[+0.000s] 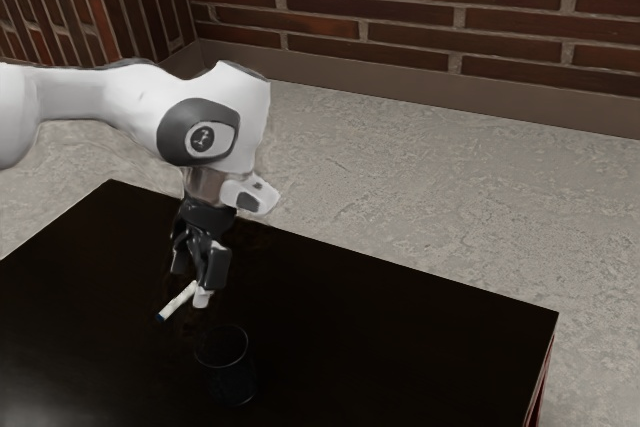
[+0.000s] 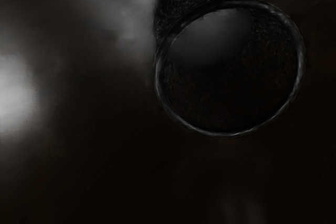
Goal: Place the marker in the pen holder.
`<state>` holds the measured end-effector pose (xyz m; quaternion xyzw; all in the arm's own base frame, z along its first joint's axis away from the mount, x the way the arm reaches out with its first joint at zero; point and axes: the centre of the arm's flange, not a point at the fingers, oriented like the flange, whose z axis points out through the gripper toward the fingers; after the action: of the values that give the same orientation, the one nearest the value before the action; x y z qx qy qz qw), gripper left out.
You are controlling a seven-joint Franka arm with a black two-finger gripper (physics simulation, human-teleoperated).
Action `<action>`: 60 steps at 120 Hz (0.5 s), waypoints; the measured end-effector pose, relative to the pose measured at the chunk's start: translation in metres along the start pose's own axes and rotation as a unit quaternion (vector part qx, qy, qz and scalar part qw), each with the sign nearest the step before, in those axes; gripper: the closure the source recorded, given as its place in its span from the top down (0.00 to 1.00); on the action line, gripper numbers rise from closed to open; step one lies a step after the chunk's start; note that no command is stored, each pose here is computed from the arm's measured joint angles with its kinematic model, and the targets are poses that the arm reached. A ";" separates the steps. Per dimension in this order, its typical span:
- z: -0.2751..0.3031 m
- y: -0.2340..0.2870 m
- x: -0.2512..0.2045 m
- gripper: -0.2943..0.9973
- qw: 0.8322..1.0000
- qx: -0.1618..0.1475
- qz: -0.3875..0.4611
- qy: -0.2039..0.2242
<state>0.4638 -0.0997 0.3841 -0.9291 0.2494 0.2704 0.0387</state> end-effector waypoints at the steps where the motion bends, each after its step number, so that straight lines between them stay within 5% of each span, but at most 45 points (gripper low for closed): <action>1: -0.025 -0.004 -0.003 0.77 1.000 0.005 -0.006 0.025; 9: -0.153 -0.021 -0.046 0.77 0.986 0.029 -0.044 0.156; 20: -0.184 -0.035 -0.061 0.77 0.977 0.026 -0.070 0.198; 36: -0.079 -0.068 0.031 0.77 0.984 0.006 -0.030 0.176; 46: 0.015 -0.149 0.057 0.77 0.986 -0.010 -0.062 0.155; 60: 0.052 -0.186 0.075 0.77 0.981 0.014 -0.054 0.186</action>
<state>0.5838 0.0404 0.2894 -0.9747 0.2049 0.0871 0.0189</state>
